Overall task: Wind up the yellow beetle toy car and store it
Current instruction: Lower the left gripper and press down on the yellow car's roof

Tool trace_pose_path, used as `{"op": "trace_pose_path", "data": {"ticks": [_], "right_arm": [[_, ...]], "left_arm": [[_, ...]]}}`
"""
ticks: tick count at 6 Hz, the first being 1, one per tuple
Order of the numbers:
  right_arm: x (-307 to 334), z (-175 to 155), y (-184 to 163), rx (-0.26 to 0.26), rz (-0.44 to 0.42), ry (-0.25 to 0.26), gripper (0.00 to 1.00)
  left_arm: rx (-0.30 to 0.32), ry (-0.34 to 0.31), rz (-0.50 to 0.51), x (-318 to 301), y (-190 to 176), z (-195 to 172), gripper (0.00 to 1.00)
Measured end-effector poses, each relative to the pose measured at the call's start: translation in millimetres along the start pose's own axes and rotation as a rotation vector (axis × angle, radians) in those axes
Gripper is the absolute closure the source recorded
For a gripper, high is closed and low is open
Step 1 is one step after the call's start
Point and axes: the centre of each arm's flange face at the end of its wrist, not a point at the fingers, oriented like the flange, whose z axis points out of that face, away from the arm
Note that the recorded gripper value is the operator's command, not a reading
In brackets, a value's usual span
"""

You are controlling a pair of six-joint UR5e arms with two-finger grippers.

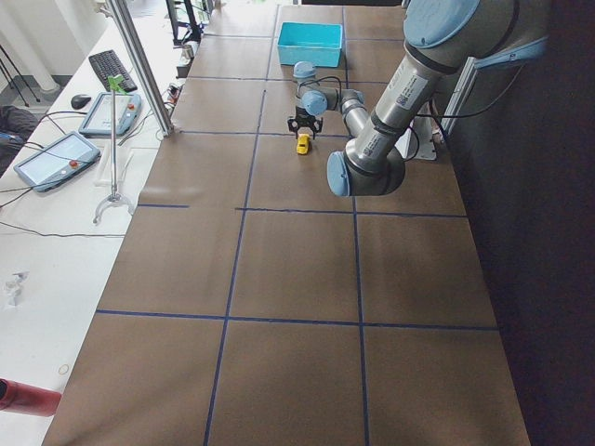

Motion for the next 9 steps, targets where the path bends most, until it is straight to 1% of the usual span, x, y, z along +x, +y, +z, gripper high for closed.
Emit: {"op": "trace_pose_path", "data": {"ticks": [1,2,4,5,7,9], "right_arm": [[0.1,0.1,0.1,-0.001,0.002,0.0,0.0],[0.1,0.1,0.1,-0.001,0.003,0.0,0.0],[0.1,0.1,0.1,-0.001,0.004,0.0,0.0],[0.3,0.3,0.2,-0.001,0.005,0.001,0.0],[0.7,1.0,0.8,-0.003,0.005,0.0,0.0],[1.1,1.5,1.1,-0.004,0.005,-0.001,0.0]], "left_arm": [[-0.002,-0.001,-0.002,-0.8,3.6,-0.3,0.96],[0.001,-0.005,-0.007,-4.1,9.0,-4.6,1.0],[0.025,-0.023,-0.017,-15.8,14.7,-24.4,1.0],[0.043,-0.031,-0.015,-19.2,15.6,-28.8,1.0],[0.105,-0.058,0.001,-23.5,12.7,-32.1,1.0],[0.178,-0.085,0.024,-26.6,22.1,-18.2,1.0]]}}
